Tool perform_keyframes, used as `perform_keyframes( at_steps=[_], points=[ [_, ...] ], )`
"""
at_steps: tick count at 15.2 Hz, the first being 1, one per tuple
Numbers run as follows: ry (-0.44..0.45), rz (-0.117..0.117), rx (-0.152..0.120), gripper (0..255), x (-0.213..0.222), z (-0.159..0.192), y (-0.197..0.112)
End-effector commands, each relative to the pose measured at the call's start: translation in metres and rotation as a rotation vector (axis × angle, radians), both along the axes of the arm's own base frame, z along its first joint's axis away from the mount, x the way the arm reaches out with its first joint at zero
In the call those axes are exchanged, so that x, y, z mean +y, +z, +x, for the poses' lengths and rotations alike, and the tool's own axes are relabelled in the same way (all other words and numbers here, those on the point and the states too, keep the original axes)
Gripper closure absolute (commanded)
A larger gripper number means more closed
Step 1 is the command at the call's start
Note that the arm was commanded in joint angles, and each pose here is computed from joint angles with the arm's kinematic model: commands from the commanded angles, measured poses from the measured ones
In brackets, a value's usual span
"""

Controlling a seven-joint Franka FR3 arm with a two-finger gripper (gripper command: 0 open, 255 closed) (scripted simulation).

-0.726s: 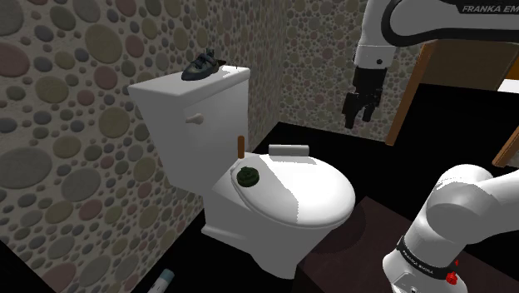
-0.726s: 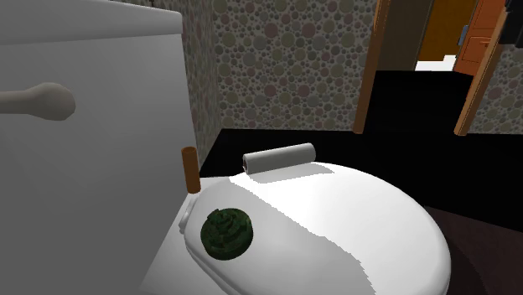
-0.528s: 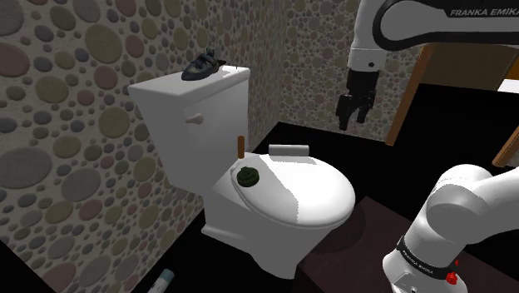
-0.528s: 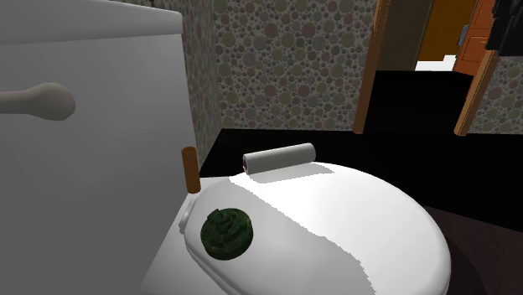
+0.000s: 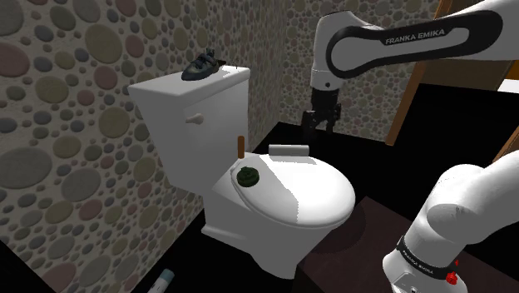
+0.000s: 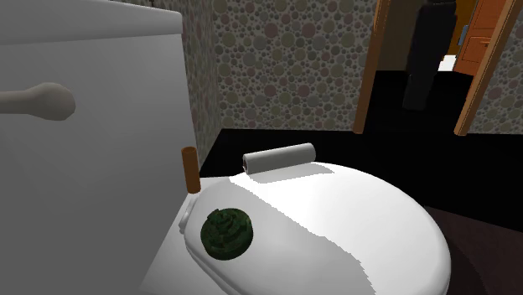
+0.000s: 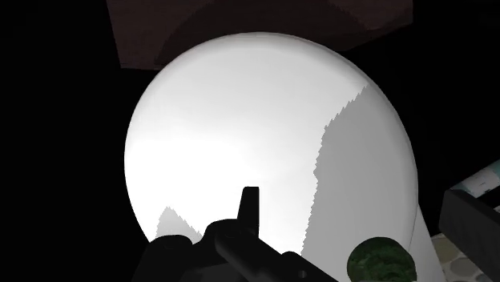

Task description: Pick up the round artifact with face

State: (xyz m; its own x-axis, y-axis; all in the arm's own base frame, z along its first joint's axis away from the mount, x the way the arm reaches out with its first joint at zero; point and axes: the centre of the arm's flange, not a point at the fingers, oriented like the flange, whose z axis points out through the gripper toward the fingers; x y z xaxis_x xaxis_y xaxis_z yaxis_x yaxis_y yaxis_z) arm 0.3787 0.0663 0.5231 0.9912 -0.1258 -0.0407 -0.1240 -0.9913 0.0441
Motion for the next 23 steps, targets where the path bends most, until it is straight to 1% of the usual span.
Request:
perform_keyframes(
  at_steps=[1,12,23],
  points=[
    [-0.009,-0.011,-0.003,0,0.011,0.017,-0.015],
    [-0.058,-0.073,-0.013,0,0.072,0.125,-0.097],
    [-0.107,-0.134,-0.023,0,0.123,0.237,-0.18]
  ],
)
